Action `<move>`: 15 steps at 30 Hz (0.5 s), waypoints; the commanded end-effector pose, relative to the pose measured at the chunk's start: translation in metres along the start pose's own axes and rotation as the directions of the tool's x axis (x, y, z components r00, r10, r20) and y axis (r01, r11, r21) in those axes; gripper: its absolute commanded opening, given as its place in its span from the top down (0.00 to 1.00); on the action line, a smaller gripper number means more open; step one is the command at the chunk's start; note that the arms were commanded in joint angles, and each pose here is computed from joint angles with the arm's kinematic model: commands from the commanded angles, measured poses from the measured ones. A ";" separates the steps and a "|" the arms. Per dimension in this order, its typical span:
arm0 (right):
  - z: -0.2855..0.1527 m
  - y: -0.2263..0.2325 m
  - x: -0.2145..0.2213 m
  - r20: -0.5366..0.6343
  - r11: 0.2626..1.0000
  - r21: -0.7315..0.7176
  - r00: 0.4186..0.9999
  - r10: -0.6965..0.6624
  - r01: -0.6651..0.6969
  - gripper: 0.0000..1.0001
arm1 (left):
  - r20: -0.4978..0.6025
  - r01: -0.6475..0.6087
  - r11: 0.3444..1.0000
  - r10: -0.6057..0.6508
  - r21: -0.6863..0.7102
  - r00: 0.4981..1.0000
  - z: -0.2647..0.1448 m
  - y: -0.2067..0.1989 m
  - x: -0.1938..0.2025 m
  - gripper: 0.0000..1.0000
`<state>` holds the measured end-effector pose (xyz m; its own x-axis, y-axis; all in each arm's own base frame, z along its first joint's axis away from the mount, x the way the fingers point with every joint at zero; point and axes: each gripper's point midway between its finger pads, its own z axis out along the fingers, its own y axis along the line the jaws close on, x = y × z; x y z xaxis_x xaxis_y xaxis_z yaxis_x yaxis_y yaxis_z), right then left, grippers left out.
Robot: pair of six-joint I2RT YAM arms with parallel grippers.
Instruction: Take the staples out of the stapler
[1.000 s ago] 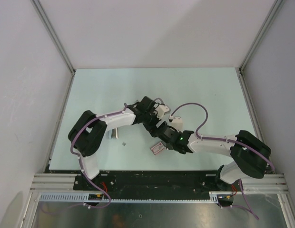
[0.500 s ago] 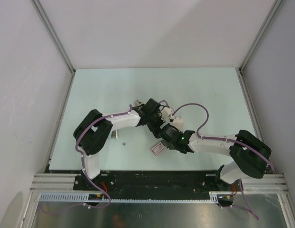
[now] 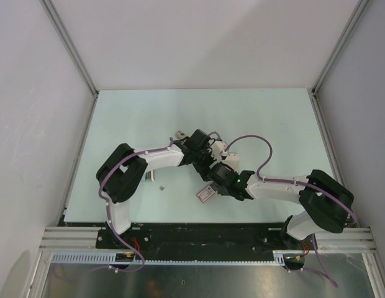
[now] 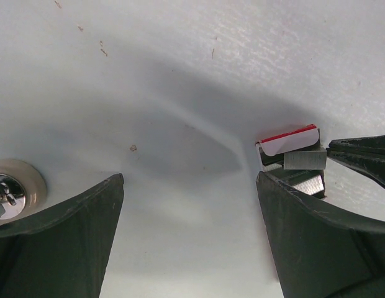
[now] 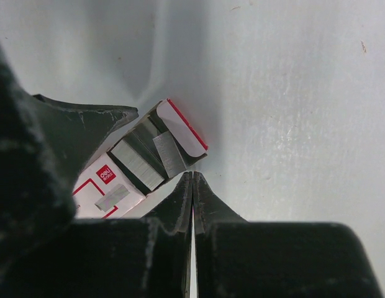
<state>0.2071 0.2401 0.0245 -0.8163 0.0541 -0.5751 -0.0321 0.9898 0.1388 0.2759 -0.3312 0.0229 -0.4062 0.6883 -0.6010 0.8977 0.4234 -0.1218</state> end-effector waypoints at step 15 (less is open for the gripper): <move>-0.004 0.019 -0.035 0.144 0.996 -0.070 0.988 0.060 -0.050 1.00 | -0.005 -0.132 0.975 0.135 0.179 0.991 -0.001 -0.056 0.002 0.08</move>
<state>0.2070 0.2396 0.0239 -0.8102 0.0467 -0.5842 -0.0407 0.9899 0.1355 0.2745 -0.3326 0.0229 -0.3950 0.6940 -0.6019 0.9030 0.4137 -0.1156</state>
